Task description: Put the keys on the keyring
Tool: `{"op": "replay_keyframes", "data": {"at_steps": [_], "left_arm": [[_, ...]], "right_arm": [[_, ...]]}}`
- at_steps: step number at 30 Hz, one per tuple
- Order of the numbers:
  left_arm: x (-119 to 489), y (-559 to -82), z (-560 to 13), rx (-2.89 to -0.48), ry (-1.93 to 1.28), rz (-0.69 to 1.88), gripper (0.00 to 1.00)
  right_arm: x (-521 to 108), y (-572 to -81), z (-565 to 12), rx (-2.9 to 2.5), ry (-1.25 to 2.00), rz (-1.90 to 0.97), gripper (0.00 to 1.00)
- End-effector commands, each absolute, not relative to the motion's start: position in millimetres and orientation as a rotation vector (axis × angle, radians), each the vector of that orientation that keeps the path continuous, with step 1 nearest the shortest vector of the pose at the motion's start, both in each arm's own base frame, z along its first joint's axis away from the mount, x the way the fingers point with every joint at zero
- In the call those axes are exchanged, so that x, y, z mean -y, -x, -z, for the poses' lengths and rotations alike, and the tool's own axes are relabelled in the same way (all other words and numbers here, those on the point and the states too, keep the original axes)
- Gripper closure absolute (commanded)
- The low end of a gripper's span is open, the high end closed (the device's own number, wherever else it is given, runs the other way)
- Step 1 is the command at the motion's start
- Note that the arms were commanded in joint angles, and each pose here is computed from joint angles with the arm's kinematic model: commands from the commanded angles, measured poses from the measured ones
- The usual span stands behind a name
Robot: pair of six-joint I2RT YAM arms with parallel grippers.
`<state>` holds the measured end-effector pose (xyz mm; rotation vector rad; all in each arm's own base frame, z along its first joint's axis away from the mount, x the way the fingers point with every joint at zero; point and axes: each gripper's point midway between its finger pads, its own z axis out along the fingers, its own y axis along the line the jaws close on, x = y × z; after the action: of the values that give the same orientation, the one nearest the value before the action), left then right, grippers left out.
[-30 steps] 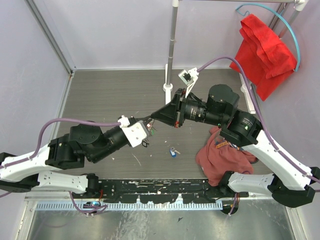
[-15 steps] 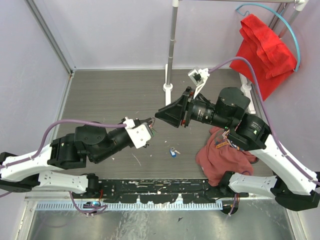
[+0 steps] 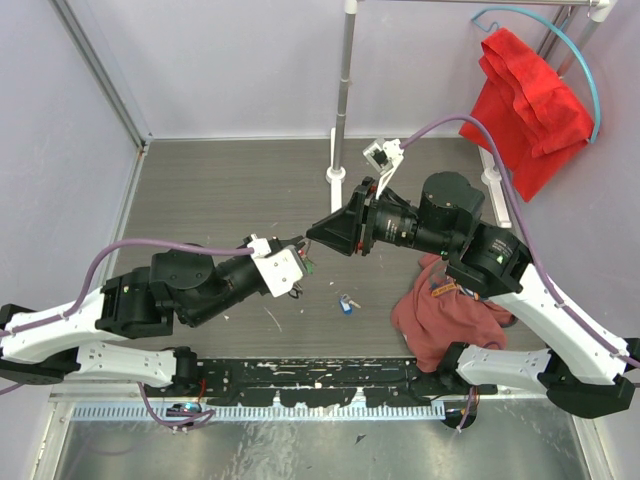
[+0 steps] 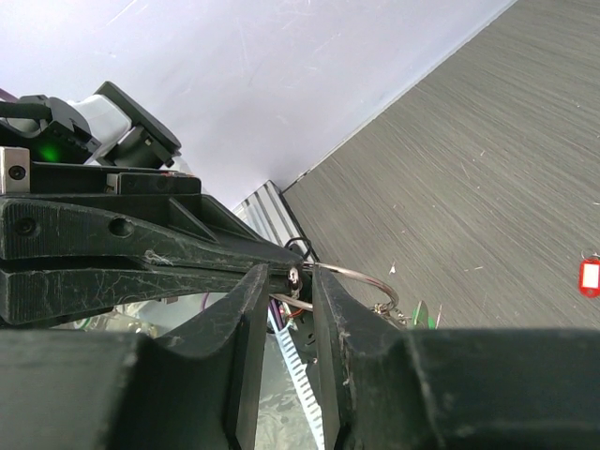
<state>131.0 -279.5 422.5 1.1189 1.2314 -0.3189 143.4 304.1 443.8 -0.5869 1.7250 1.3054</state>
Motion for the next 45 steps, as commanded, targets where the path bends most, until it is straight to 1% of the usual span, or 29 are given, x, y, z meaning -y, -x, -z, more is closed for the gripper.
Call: {"op": "replay_keyframes", "data": {"at_steps": [1,5,12,14,17,18,20,22,23,24,27,42,45], "left_arm": [[278,-131,-439,-1.207,-1.074,0.341,1.0],[278,-131,-439,-1.207,-1.074,0.341,1.0],[277,-131,-439,-1.208,-1.071,0.343,1.0],[277,-131,-439,-1.209,-1.073,0.341,1.0],[276,-131,-439,-1.209,-1.071,0.339,1.0],[277,-131,-438,-1.21,-1.074,0.338,1.0],[276,-132,-438,-1.211,-1.072,0.338,1.0],[277,-132,-438,-1.211,-1.072,0.337,0.94],[276,-132,-438,-1.21,-1.071,0.337,0.89],[276,-132,-437,-1.21,-1.07,0.337,0.86],[276,-132,-437,-1.211,-1.068,0.336,0.82],[276,-133,-437,-1.219,-1.062,0.328,0.84],[277,-133,-437,-1.217,-1.064,0.329,0.92]], "right_arm": [[-304,-138,-465,-1.65,0.611,-1.335,0.69],[-307,-138,-461,-1.661,0.623,-1.341,0.69],[-308,-137,-460,-1.664,0.628,-1.347,0.77],[-308,-137,-460,-1.664,0.628,-1.348,0.82],[-307,-137,-462,-1.656,0.624,-1.347,0.96],[-307,-137,-463,-1.652,0.622,-1.347,0.99],[-306,-137,-465,-1.638,0.619,-1.35,0.99],[-306,-135,-468,-1.626,0.618,-1.36,0.99],[-305,-135,-469,-1.62,0.618,-1.364,1.0],[-305,-134,-470,-1.614,0.618,-1.367,0.99],[-304,-133,-474,-1.598,0.612,-1.376,0.99],[-300,-130,-480,-1.568,0.598,-1.39,0.99],[-300,-130,-480,-1.569,0.6,-1.391,0.99]]}}
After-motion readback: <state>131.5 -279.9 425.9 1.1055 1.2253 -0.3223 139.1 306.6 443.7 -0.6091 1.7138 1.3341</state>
